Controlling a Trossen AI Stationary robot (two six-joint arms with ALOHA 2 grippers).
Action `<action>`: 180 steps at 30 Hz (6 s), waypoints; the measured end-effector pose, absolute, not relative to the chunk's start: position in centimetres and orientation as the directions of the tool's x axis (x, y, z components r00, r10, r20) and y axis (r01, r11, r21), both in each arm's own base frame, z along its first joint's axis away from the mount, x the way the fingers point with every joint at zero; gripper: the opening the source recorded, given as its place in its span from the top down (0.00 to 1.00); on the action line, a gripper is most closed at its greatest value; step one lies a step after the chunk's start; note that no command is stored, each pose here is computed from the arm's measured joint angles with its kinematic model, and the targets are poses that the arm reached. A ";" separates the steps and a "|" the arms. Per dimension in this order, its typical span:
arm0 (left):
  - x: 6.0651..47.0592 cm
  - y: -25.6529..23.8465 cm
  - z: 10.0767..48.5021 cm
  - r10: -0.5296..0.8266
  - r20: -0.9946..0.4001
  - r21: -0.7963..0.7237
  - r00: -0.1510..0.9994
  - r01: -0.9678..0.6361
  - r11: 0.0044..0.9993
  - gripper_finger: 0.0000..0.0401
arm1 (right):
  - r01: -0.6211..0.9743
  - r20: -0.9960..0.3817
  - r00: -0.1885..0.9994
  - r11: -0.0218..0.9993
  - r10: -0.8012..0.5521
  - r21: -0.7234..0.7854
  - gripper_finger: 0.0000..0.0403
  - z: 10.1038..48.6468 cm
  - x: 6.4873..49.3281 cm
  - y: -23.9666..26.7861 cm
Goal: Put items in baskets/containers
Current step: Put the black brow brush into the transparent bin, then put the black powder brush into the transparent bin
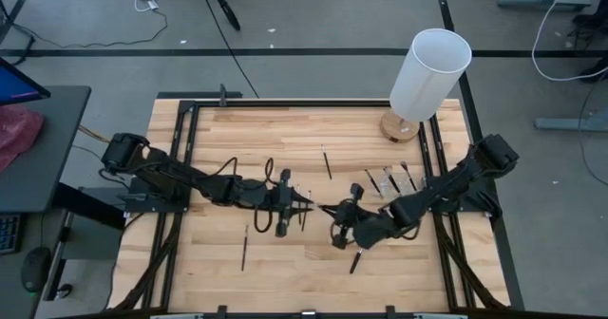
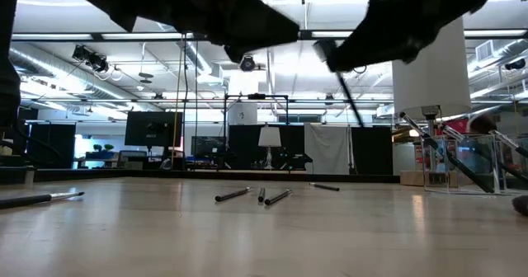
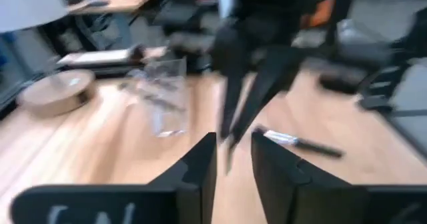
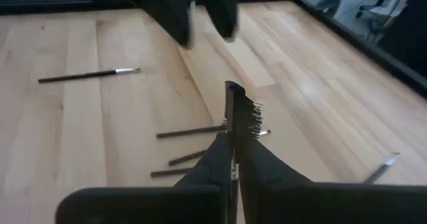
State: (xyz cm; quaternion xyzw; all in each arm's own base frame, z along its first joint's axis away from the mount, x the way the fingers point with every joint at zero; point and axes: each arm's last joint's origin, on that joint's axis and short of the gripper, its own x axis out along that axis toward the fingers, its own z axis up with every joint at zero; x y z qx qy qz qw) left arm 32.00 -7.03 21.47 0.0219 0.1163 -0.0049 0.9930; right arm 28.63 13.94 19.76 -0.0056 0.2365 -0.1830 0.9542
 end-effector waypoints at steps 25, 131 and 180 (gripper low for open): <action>32.8 -7.6 18.4 0.044 -0.308 0.019 0.950 -0.040 0.999 0.71 | 0.623 -0.416 0.677 0.774 -0.607 -0.117 0.98 22.0 15.9 9.5; 32.8 -7.6 18.4 0.044 -0.305 0.026 0.951 -0.037 0.999 0.71 | 0.853 -0.943 0.333 0.428 -0.002 0.300 0.41 13.4 23.3 18.2; 32.8 -7.6 18.4 0.044 -0.305 0.025 0.951 -0.038 0.999 0.71 | 0.520 -0.815 0.531 0.849 -0.231 0.098 0.96 11.5 23.2 19.7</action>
